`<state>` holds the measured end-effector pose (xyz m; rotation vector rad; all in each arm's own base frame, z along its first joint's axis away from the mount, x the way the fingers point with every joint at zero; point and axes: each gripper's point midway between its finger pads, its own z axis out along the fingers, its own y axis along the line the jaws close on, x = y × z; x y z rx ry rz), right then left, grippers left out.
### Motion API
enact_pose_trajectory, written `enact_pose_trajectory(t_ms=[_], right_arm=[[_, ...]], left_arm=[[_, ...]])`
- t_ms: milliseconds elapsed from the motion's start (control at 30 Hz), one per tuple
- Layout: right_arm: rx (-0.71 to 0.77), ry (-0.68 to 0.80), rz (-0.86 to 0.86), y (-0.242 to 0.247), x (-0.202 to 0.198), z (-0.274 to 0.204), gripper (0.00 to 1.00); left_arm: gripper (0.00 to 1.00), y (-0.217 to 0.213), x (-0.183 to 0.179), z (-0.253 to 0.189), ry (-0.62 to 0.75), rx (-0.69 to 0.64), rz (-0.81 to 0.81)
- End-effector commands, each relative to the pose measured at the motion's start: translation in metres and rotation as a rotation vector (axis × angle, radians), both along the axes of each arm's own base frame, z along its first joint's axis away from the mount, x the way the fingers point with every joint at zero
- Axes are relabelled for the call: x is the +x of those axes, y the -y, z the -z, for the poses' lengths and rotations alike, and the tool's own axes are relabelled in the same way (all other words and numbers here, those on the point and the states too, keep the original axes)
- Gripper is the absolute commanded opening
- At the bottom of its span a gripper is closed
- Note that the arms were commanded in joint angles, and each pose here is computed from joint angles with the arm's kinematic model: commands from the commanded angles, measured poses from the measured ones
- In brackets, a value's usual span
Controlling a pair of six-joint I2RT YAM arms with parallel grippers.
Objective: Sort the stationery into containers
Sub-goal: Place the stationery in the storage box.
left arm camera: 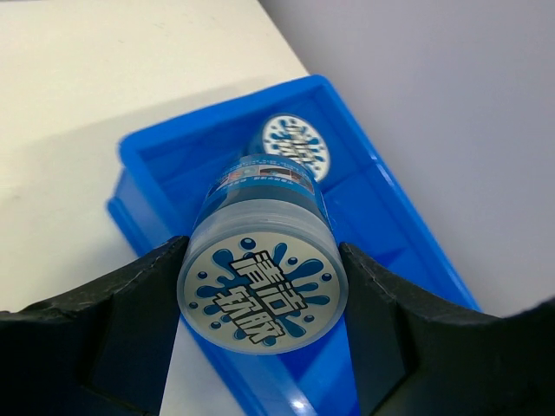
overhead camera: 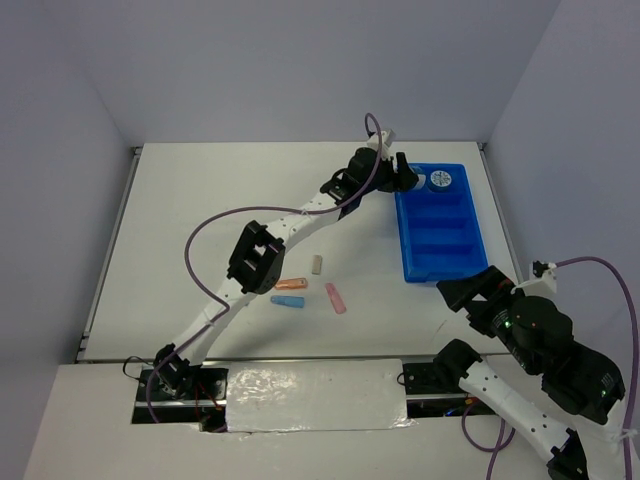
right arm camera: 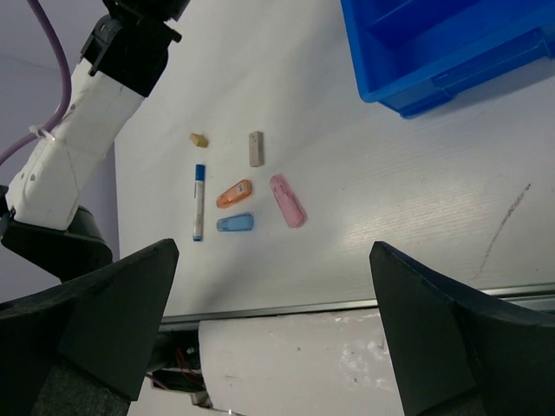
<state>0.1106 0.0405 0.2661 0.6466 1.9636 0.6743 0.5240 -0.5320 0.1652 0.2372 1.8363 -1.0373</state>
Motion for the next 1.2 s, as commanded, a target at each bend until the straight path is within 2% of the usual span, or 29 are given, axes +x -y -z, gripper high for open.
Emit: enact_pose_trajectory(t_ms=[0,267,400,533,567,600,633,733,867,1167], right_arm=[[0.022,-0.001,0.001,-0.002,-0.001,0.001,1.0],[0.018,-0.025,0.017,0.002,-0.004,0.011,1.0],[0.043,-0.025,0.011,-0.002,-0.003,0.015,1.0],[0.03,-0.04,0.014,-0.002,-0.002,0.018,1.0],[0.029,-0.038,0.011,-0.003,-0.002,0.017,1.0],[0.028,-0.039,0.011,-0.003,-0.001,0.017,1.0],[0.027,-0.04,0.008,-0.004,-0.001,0.018,1.0],[0.034,-0.051,-0.001,-0.007,0.0,0.023,1.0],[0.045,-0.045,-0.006,-0.01,0.0,0.024,1.0],[-0.038,-0.028,-0.02,-0.013,0.014,0.024,1.0]], left_arm=[[0.2,-0.006,0.018,-0.051,0.158,-0.053,-0.047],[0.24,-0.009,0.022,-0.051,0.204,-0.017,-0.069],[0.33,-0.008,0.023,-0.056,0.222,-0.024,-0.07],[0.54,-0.004,0.021,-0.05,0.224,-0.018,-0.061],[0.67,-0.003,0.02,-0.049,0.226,-0.016,-0.061],[0.73,-0.001,0.018,-0.045,0.225,-0.011,-0.054],[0.85,0.0,0.018,-0.044,0.224,-0.01,-0.054],[0.99,0.003,0.016,-0.043,0.232,-0.009,-0.049],[0.99,0.0,0.019,-0.054,0.263,-0.014,-0.084],[0.99,-0.009,0.012,-0.114,0.326,-0.065,-0.108]])
